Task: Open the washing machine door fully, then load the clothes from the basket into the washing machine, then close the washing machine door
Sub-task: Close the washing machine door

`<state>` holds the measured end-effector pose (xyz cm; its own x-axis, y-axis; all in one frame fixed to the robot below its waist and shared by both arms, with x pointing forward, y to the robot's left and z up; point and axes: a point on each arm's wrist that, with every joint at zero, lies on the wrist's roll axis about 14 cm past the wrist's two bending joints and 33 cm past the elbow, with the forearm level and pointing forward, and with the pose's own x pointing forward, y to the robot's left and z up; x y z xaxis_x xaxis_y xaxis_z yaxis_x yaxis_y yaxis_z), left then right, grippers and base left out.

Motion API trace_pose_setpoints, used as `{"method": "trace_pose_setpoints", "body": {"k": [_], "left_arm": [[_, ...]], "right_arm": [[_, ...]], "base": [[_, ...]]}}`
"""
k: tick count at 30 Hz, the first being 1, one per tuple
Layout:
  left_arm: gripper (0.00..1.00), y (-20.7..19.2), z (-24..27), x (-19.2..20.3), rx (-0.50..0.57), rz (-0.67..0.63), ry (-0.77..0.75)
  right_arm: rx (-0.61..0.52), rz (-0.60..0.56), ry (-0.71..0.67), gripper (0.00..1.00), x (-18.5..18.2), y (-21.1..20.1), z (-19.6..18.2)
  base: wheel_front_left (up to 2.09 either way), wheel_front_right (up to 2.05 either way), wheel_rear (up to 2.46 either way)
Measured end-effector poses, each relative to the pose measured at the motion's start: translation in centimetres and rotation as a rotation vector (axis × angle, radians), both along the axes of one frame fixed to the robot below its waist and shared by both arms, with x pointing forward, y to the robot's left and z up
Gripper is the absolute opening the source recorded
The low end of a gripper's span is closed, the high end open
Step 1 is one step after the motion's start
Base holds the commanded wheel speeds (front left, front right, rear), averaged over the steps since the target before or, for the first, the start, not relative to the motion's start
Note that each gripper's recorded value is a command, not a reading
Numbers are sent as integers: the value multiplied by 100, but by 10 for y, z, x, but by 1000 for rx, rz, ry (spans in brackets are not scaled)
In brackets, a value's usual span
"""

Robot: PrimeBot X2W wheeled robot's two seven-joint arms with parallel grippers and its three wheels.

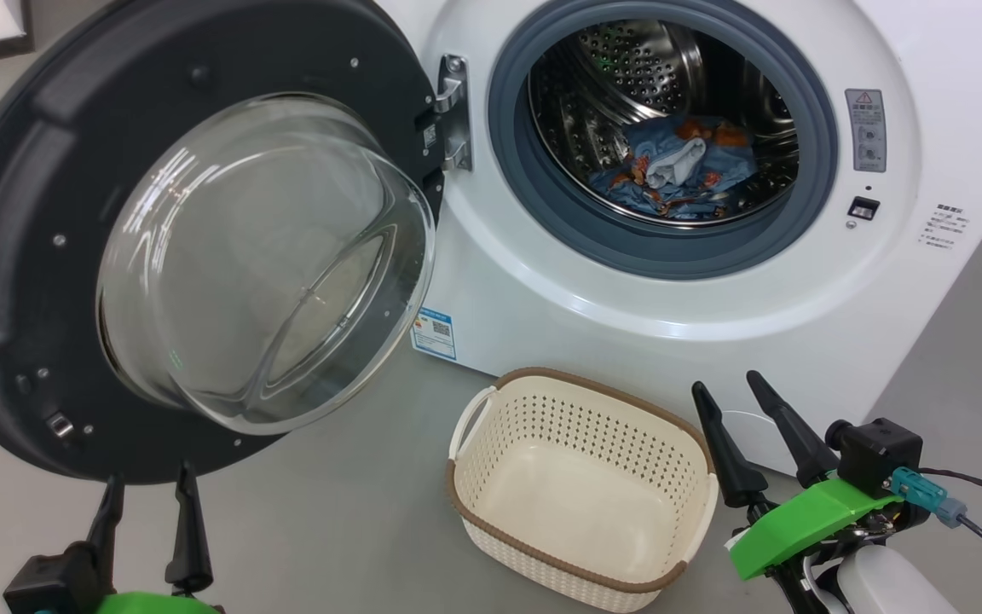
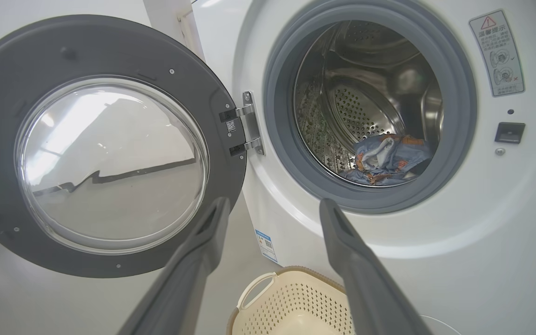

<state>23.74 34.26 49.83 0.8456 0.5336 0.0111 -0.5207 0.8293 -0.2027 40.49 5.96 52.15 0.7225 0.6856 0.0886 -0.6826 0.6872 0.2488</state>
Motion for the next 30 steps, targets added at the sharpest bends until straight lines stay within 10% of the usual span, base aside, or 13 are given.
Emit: {"method": "trace_pose_setpoints", "body": {"k": [21,24,30], "left_arm": [[100,-2,-2,3,-1,5,9],[0,-4,-2,6,-5,-2,7],[0,-7,0,12,-17,-22,-5]], "right_arm": [[-13,20,20,100,-2,3,-10],[-15,13,22,100,-2,1,-11],[-16,2,29,100,0,-4,-14]], "base": [[0,0,0],[0,0,0],[0,0,0]]}}
